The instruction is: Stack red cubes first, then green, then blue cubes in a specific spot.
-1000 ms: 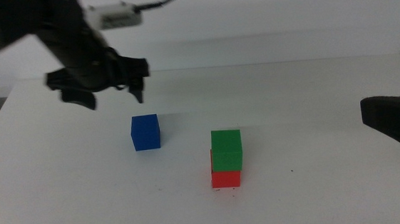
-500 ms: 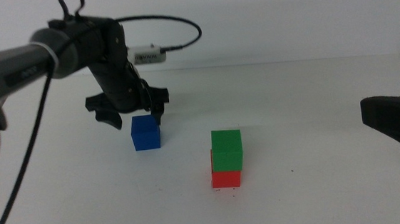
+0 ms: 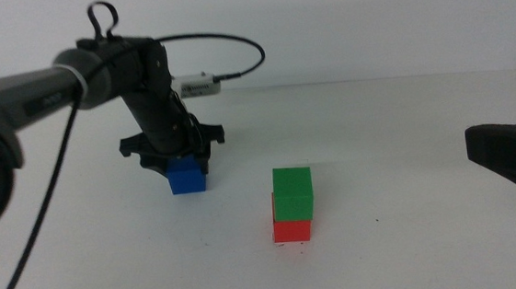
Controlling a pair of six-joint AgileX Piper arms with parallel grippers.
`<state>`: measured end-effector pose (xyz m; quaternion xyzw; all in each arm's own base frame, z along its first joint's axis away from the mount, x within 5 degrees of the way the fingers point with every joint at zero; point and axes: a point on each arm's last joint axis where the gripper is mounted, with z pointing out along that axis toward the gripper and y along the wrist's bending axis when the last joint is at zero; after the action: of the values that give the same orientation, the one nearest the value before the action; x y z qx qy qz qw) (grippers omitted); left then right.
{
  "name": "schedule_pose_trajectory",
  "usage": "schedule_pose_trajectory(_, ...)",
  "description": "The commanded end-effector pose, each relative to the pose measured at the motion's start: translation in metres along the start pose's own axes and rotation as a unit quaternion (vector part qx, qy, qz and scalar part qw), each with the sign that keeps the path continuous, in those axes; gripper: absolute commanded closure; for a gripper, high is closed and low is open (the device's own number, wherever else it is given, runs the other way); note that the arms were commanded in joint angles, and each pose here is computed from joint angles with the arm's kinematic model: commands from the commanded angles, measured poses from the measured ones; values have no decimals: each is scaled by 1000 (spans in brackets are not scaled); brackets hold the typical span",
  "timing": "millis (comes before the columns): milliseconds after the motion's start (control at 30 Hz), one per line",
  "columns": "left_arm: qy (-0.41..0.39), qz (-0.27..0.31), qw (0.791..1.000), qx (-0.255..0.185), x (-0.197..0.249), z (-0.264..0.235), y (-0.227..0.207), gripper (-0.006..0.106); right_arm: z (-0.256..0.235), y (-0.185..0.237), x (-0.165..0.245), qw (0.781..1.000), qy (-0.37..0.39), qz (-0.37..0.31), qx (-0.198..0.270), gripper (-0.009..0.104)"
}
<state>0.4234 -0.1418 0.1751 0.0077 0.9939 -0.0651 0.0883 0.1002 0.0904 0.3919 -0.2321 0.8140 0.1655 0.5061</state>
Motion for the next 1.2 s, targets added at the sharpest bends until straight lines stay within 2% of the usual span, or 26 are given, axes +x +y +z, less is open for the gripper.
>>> schedule_pose_trajectory(0,-15,-20,1000,11,4,-36,-10,91,0,0,0,1000,-6,-8,1,2)
schedule_pose_trajectory(67,-34,-18,999,9,16,-70,-28,102,0,0,0,1000,-6,-8,1,2)
schedule_pose_trajectory(200,-72,8,997,10,50,-118,-79,102,0,0,0,1000,-6,-8,1,2)
schedule_pose_trajectory(333,-74,40,996,31,76,-131,-126,102,0,0,0,1000,-6,-8,1,2)
schedule_pose_trajectory(433,-74,50,996,30,82,-129,-145,102,0,0,0,1000,-6,-8,1,2)
schedule_pose_trajectory(1000,-40,45,998,23,81,-95,-157,102,0,0,0,1000,-6,-8,1,2)
schedule_pose_trajectory(1167,-35,45,998,19,81,-90,-157,98,0,0,0,1000,-6,-8,1,2)
